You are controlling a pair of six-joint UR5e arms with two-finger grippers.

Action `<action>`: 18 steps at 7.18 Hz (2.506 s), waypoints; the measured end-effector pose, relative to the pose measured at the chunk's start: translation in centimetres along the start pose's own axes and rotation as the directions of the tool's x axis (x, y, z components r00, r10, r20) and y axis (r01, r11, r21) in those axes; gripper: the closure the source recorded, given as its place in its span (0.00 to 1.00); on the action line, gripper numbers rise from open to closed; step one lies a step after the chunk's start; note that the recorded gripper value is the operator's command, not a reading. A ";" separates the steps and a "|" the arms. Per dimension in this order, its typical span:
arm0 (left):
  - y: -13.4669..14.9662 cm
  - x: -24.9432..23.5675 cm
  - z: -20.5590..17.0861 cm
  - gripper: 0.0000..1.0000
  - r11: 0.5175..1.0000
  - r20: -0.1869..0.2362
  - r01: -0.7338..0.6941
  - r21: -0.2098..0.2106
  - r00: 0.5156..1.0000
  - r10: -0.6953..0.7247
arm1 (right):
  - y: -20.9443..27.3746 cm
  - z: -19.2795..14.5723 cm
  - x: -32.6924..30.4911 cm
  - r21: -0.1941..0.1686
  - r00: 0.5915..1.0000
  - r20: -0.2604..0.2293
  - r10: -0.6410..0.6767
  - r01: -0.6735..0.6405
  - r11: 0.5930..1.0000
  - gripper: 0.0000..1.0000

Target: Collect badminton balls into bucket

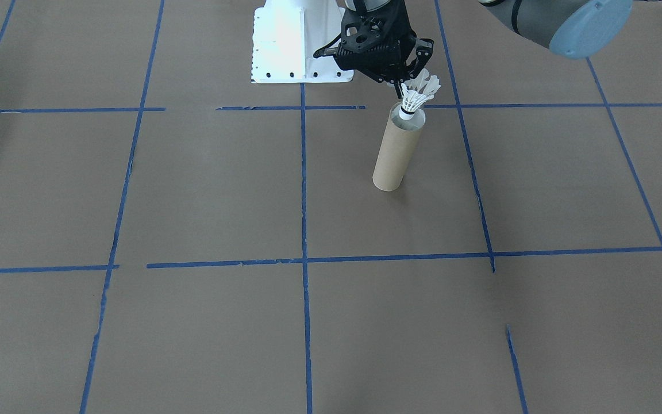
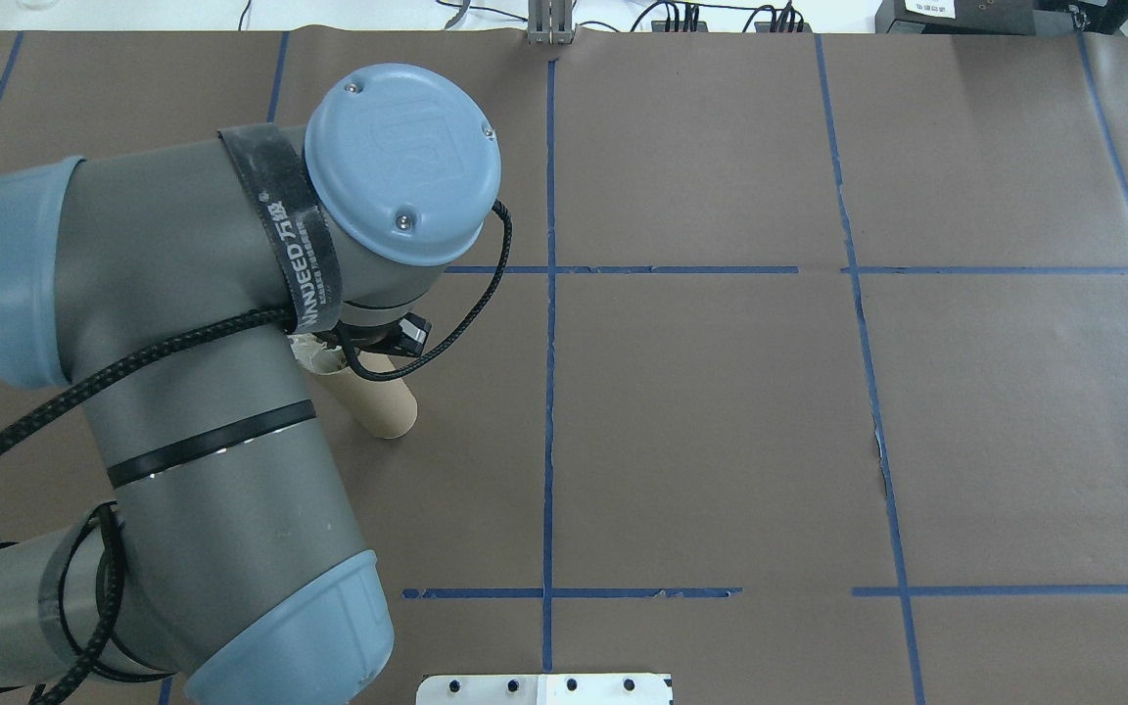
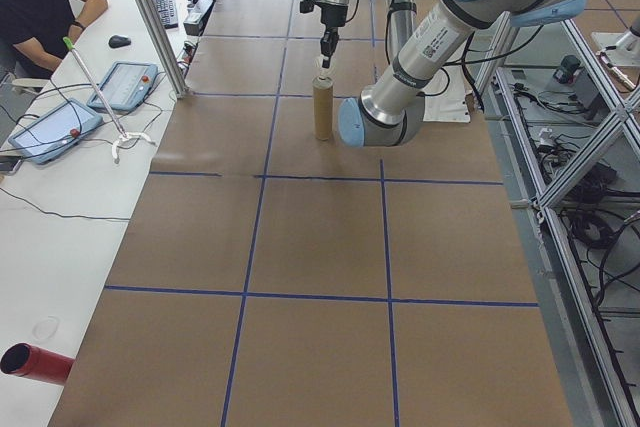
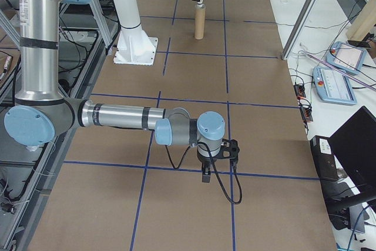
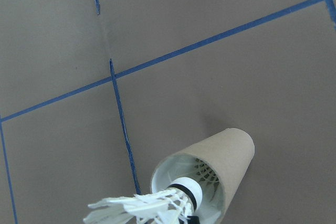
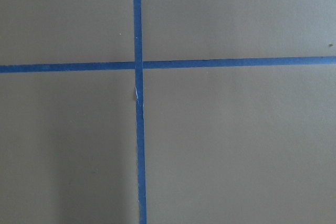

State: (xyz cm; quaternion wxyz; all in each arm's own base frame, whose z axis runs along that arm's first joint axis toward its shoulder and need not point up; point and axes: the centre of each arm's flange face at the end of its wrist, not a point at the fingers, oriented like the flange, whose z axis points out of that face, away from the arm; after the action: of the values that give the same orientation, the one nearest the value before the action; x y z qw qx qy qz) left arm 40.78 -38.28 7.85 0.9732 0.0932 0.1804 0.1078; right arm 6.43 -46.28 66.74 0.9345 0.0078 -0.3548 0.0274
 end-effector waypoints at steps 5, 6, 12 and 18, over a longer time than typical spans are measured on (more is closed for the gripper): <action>0.3 0.0 0.1 0.00 1.000 0.015 -0.004 -0.012 1.000 0.004 | 0.0 0.0 0.0 0.000 1.000 0.000 0.000 0.000 1.000 0.00; 0.4 0.0 0.0 0.00 1.000 0.012 -0.003 -0.010 1.000 0.003 | 0.0 0.0 0.0 0.000 1.000 0.000 0.000 0.000 1.000 0.00; -3.3 -15.2 -0.3 0.00 0.990 -0.132 -0.045 0.137 0.989 0.063 | 0.0 0.0 0.0 0.000 1.000 0.000 0.000 0.000 1.000 0.00; -4.7 -42.8 20.4 0.00 0.989 -0.338 -0.082 0.123 0.934 0.119 | 0.0 0.0 0.0 0.000 1.000 0.000 0.000 0.000 1.000 0.00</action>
State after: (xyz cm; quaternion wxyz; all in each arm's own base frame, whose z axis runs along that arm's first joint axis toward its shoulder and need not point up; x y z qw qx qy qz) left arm 10.14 -56.12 39.72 0.9134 0.1339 0.3483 0.1624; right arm 6.43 -46.28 66.75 0.9345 0.0078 -0.3548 0.0274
